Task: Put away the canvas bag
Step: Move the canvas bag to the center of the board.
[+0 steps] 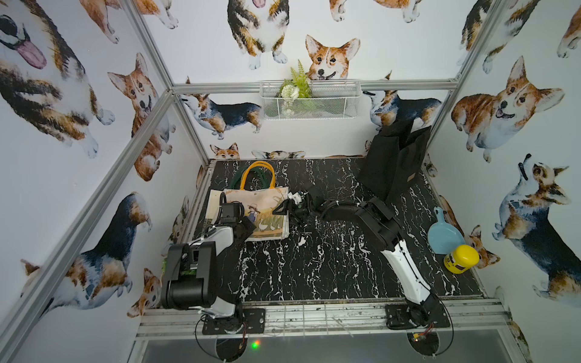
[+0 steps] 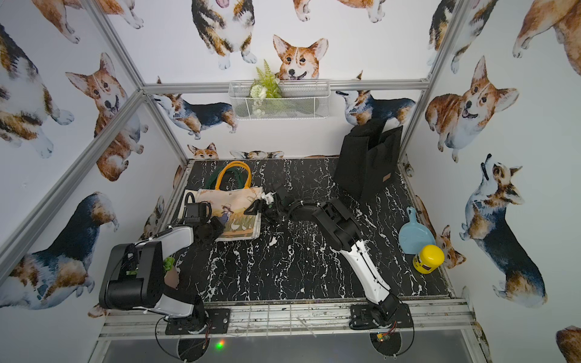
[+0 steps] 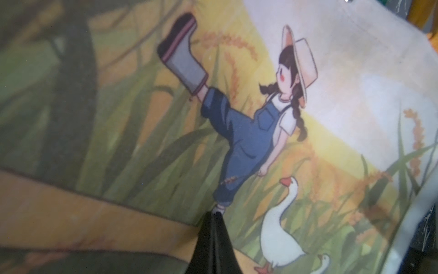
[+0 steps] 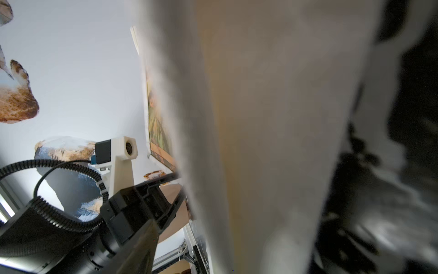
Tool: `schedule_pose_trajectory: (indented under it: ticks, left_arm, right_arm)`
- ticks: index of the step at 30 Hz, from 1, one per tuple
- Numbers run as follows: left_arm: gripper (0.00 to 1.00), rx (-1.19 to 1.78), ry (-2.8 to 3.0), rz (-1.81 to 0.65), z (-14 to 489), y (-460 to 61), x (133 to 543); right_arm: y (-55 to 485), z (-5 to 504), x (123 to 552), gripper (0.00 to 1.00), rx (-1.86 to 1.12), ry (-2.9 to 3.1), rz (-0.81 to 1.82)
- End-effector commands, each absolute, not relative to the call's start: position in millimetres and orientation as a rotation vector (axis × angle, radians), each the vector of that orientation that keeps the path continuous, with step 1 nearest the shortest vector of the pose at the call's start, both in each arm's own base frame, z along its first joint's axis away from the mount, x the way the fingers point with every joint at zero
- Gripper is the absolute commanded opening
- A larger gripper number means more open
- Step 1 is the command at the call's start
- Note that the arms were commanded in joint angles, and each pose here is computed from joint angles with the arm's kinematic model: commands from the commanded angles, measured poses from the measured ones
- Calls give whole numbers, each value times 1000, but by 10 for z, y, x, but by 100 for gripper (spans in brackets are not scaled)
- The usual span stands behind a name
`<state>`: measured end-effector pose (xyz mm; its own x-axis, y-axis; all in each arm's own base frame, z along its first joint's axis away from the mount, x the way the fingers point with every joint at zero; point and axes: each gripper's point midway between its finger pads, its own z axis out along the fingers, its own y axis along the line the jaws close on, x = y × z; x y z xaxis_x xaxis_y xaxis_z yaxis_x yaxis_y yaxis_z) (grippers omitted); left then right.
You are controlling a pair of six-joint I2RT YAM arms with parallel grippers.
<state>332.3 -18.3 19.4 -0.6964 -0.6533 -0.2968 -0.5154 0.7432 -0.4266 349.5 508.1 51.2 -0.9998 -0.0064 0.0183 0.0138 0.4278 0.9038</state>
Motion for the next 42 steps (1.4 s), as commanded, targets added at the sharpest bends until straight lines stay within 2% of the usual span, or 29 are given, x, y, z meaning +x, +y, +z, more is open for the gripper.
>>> schedule_pose_trajectory:
  ticks: [1, 6, 9, 12, 13, 18, 22, 29, 33, 38, 42]
  left_arm:
    - [0, -922, 2630, -416, 6, -228, 3071]
    - [0, -908, 2628, -443, 25, -266, 3100]
    - [0, -906, 2627, -449, 33, -275, 3115]
    - [0, -907, 2622, -458, 47, -284, 3134]
    - [0, -907, 2619, -462, 57, -286, 3141]
    - [0, -896, 2607, -466, 129, -283, 3165]
    - [0, -873, 2600, -466, 223, -285, 3183]
    - [0, -803, 2539, -391, 716, -181, 3198]
    - [0, -739, 2480, -336, 1090, -101, 3234]
    - [0, -699, 2437, -372, 1373, -136, 3302]
    - [0, -704, 2428, -431, 1381, -204, 3275]
  right_arm:
    - [5234, 437, 3422, 75, -81, -2619, -1601]
    - [5450, 700, 3278, 74, -1, -2473, -1759]
    - [5552, 836, 3190, 67, 23, -2370, -1841]
    - [5645, 896, 3120, 46, 23, -2303, -1862]
    - [5679, 903, 3092, 41, 24, -2289, -1857]
    - [5783, 967, 3075, 31, 16, -2283, -1858]
    - [5801, 960, 3125, 0, -10, -2300, -1832]
    - [5386, 940, 3313, 0, -134, -2364, -1814]
    - [4670, 869, 3308, 0, -208, -2452, -1732]
    - [3586, 805, 2888, 0, -148, -2659, -1480]
    - [2884, 804, 2326, 0, 6, -2814, -1186]
